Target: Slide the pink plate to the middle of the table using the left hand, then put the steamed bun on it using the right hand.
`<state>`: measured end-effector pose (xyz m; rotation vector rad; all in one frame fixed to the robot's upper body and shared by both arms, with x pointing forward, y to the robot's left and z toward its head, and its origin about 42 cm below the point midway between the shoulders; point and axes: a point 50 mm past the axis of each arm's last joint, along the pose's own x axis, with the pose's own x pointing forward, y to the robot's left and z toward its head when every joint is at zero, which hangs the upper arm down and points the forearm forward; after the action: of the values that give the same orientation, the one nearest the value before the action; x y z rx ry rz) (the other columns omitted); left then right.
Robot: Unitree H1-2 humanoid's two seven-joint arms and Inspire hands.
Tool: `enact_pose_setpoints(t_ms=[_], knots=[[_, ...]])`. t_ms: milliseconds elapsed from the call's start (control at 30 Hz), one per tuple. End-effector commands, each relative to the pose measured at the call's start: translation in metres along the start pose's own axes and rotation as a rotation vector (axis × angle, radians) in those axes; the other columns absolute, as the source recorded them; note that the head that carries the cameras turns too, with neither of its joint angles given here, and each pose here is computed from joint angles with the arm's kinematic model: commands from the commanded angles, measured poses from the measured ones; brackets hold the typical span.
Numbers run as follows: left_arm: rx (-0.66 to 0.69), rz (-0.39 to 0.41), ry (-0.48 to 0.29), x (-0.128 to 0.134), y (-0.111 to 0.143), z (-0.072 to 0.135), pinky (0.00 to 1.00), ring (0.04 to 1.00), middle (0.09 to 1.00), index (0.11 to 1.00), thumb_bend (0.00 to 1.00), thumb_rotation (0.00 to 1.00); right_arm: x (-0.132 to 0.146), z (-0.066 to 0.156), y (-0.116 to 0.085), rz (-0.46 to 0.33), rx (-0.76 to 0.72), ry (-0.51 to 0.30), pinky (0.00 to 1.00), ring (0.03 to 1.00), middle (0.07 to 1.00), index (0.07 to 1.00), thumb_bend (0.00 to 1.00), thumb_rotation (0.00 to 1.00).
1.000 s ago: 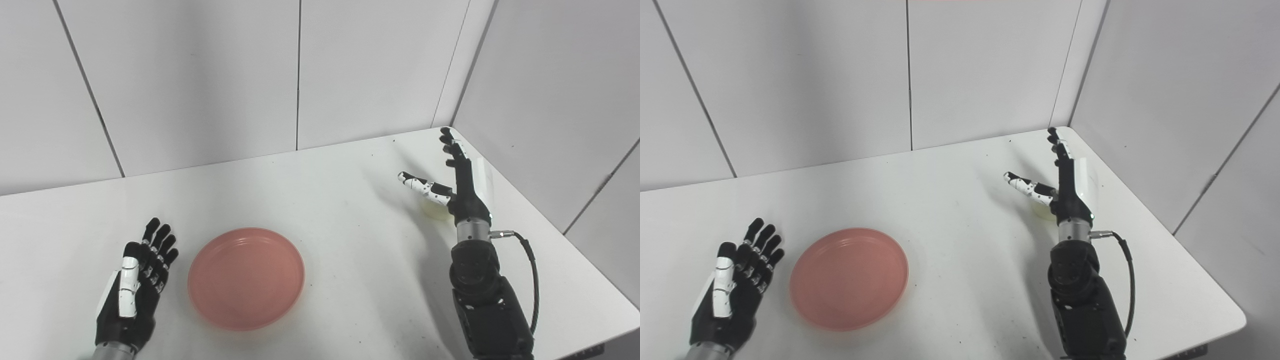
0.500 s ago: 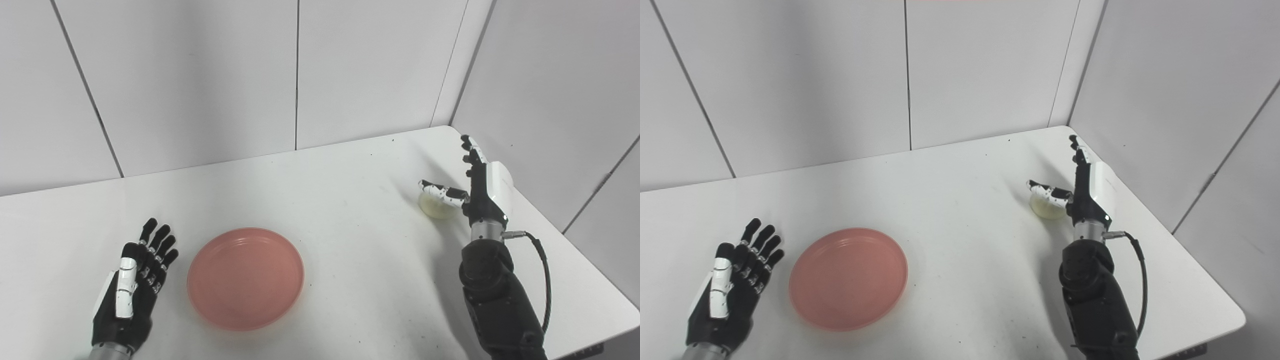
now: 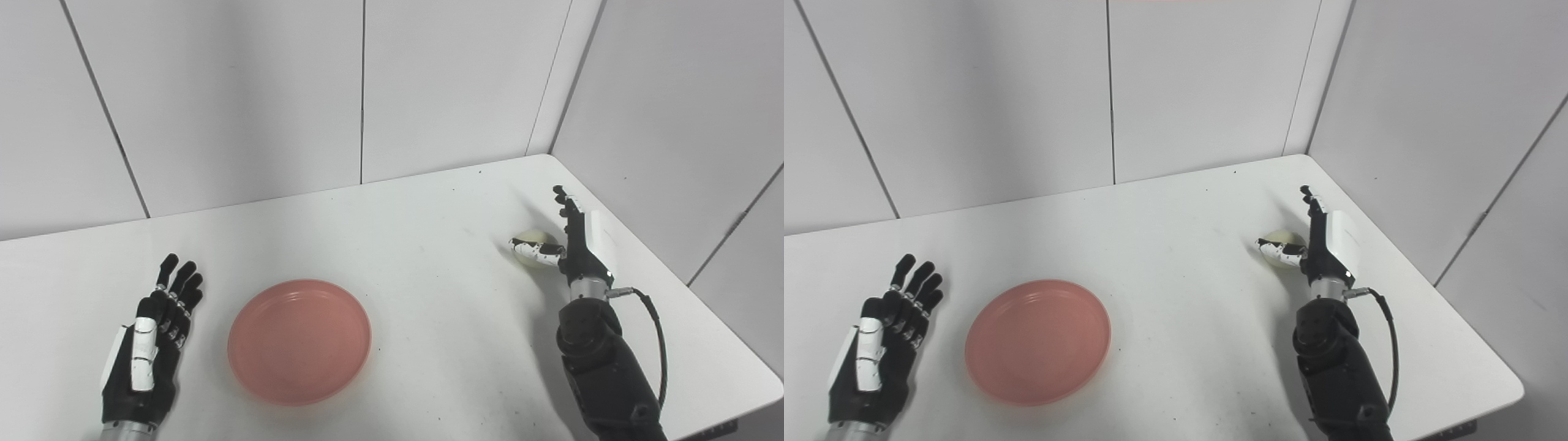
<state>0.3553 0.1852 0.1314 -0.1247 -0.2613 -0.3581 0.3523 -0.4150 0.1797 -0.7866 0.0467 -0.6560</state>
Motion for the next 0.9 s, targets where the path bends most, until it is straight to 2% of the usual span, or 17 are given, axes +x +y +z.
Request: enact_pose_setpoints(t_ms=[0, 233, 367, 533, 667, 733, 767, 800, 833, 867], knots=[[0.014, -0.019, -0.007, -0.007, 0.001, -0.007, 1.00, 0.971, 0.969, 0.974, 0.62, 0.97, 0.015, 0.014, -0.014, -0.041, 0.000, -0.031, 0.67, 0.774, 0.818, 0.840, 0.69, 0.16], [0.015, -0.026, -0.013, -0.006, 0.000, -0.007, 0.99, 0.961, 0.960, 0.961, 0.63, 0.94, 0.018, 0.010, -0.012, -0.005, -0.020, 0.011, 0.65, 0.757, 0.806, 0.831, 0.71, 0.11], [0.012, -0.027, -0.009, -0.007, 0.000, -0.005, 0.99, 0.959, 0.959, 0.962, 0.62, 0.93, 0.020, 0.008, -0.011, 0.035, -0.054, 0.045, 0.62, 0.731, 0.812, 0.831, 0.72, 0.02], [0.010, -0.032, -0.012, -0.007, 0.000, -0.005, 0.99, 0.959, 0.961, 0.967, 0.61, 0.95, 0.021, 0.004, -0.011, 0.057, -0.067, 0.068, 0.62, 0.742, 0.810, 0.805, 0.73, 0.00], [0.017, -0.032, -0.010, -0.007, -0.001, -0.004, 0.99, 0.962, 0.962, 0.967, 0.62, 0.95, 0.022, 0.001, -0.011, 0.051, -0.109, 0.066, 0.55, 0.693, 0.772, 0.772, 0.71, 0.00], [0.017, -0.032, -0.014, -0.006, 0.000, -0.003, 0.99, 0.963, 0.962, 0.966, 0.61, 0.95, 0.022, 0.002, -0.011, 0.044, -0.109, 0.078, 0.47, 0.617, 0.737, 0.760, 0.69, 0.00], [0.018, -0.033, -0.014, -0.007, 0.000, -0.003, 1.00, 0.963, 0.962, 0.967, 0.61, 0.96, 0.022, 0.003, -0.011, 0.040, -0.104, 0.084, 0.33, 0.449, 0.609, 0.749, 0.63, 0.00], [0.019, -0.033, -0.016, -0.006, 0.000, -0.003, 1.00, 0.964, 0.961, 0.967, 0.60, 0.96, 0.022, 0.004, -0.012, 0.031, -0.097, 0.089, 0.22, 0.321, 0.517, 0.721, 0.58, 0.00], [0.018, -0.033, -0.017, -0.006, 0.000, -0.003, 1.00, 0.964, 0.960, 0.965, 0.61, 0.95, 0.022, 0.004, -0.012, 0.024, -0.092, 0.090, 0.18, 0.272, 0.485, 0.685, 0.56, 0.00], [0.016, -0.031, -0.017, -0.006, 0.000, -0.003, 1.00, 0.964, 0.960, 0.965, 0.61, 0.95, 0.023, 0.003, -0.012, 0.019, -0.090, 0.088, 0.18, 0.272, 0.485, 0.685, 0.56, 0.00]])
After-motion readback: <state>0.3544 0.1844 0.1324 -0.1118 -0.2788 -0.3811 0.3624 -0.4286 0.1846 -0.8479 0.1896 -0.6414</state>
